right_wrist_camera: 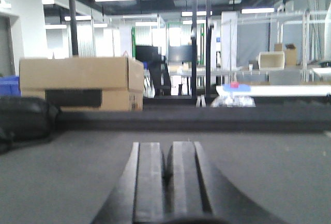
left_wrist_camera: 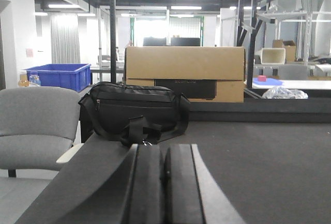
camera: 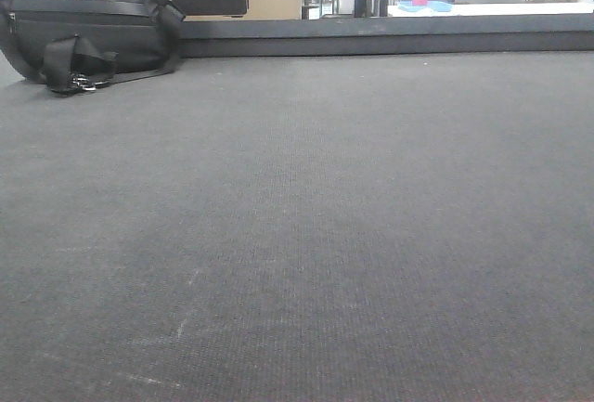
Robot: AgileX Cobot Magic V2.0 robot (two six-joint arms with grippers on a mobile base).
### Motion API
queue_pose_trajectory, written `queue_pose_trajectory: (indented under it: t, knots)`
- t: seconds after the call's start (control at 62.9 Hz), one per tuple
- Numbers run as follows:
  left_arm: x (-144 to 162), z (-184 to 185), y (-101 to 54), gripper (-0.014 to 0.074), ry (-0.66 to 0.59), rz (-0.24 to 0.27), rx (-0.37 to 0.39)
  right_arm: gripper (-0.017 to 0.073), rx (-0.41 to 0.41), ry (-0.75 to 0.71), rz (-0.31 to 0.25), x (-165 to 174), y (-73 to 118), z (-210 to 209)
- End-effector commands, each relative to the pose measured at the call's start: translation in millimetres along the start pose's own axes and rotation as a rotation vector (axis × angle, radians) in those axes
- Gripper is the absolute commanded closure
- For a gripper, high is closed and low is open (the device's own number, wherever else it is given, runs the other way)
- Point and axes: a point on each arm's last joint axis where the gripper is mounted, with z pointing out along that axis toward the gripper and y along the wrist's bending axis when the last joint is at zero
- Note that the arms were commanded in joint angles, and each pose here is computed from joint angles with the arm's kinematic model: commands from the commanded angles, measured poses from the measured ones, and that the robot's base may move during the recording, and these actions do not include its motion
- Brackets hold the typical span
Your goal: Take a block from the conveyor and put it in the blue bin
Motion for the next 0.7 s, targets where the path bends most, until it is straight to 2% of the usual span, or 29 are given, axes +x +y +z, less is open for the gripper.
queue_pose_trajectory:
  t: [0.0,0.143,0.27,0.398,0.525,0.684]
  knots:
    - [-22.7,-3.8,1.3,0.0705,0.047,0.001,-0.006,0.0727,0.0,0.003,-0.003,-24.7,2.1,1.6]
    - [-57.4,3.0,3.0,0.0705,0.152,0.003,-0.01,0.0727,0.0,0.157,-0.003,-50.6,5.2,17.3]
    - [-76.0,28.2,4.1,0.0705,0.341,0.003,-0.011,0.0727,0.006,0.428,-0.002,-58.2,6.9,47.2]
    - [-81.1,63.4,4.9,0.0705,0.607,0.003,-0.011,0.0727,0.013,0.744,0.0,-58.1,8.0,83.2]
    - [-77.1,99.7,4.9,0.0705,0.818,0.002,-0.009,0.0727,0.02,1.025,0.002,-53.2,8.4,116.1]
    - [-68.0,140.1,4.5,0.0705,0.953,0.001,-0.005,0.0727,0.032,1.263,-0.006,-40.6,6.8,151.0]
